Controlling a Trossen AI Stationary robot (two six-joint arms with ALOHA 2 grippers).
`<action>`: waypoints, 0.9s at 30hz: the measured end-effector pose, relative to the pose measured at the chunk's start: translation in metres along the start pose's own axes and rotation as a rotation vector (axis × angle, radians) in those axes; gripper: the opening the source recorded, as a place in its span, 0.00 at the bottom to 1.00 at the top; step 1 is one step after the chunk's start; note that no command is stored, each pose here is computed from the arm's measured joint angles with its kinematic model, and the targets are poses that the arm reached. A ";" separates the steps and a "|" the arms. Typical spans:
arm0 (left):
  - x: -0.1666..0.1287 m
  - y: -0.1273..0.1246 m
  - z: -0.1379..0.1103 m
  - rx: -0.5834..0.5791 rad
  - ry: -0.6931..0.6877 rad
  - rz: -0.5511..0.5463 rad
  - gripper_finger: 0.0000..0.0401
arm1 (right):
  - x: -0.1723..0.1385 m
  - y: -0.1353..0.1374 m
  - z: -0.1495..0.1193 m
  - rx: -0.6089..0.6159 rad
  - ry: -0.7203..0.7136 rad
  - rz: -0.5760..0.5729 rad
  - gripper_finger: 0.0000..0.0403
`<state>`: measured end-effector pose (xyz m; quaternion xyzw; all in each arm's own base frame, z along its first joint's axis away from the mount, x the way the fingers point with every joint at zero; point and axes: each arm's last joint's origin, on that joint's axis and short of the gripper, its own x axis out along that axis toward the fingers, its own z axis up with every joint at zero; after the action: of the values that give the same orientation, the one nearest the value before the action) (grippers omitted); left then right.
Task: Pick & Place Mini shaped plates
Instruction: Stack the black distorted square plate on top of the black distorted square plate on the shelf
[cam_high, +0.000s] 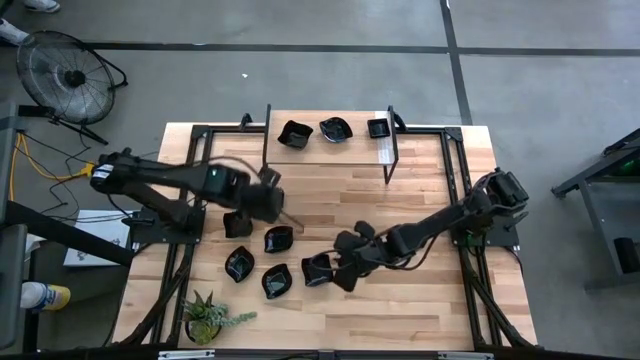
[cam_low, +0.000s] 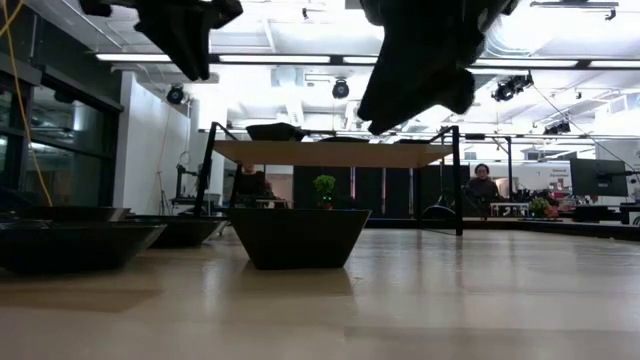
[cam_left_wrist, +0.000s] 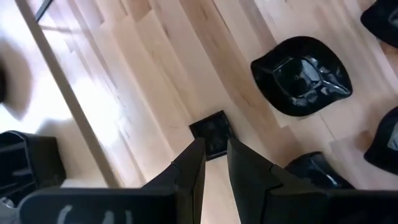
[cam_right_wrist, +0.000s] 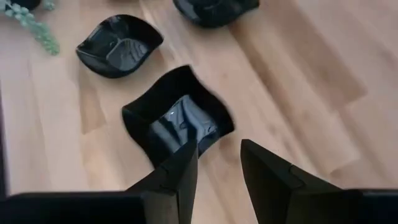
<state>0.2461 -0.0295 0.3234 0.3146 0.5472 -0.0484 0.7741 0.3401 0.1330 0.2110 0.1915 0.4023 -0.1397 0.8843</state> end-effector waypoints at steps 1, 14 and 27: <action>0.001 -0.006 0.002 0.001 0.006 0.010 0.16 | 0.001 0.000 -0.001 0.034 0.010 0.003 0.29; 0.002 -0.076 0.014 0.123 -0.023 0.169 0.16 | 0.030 0.001 -0.018 0.330 0.119 -0.021 0.29; 0.021 -0.110 0.012 0.153 -0.087 0.200 0.16 | 0.044 -0.003 -0.016 0.353 0.123 -0.021 0.45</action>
<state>0.2185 -0.1182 0.2597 0.4231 0.4739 -0.0261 0.7718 0.3564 0.1333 0.1664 0.3478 0.4268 -0.2054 0.8092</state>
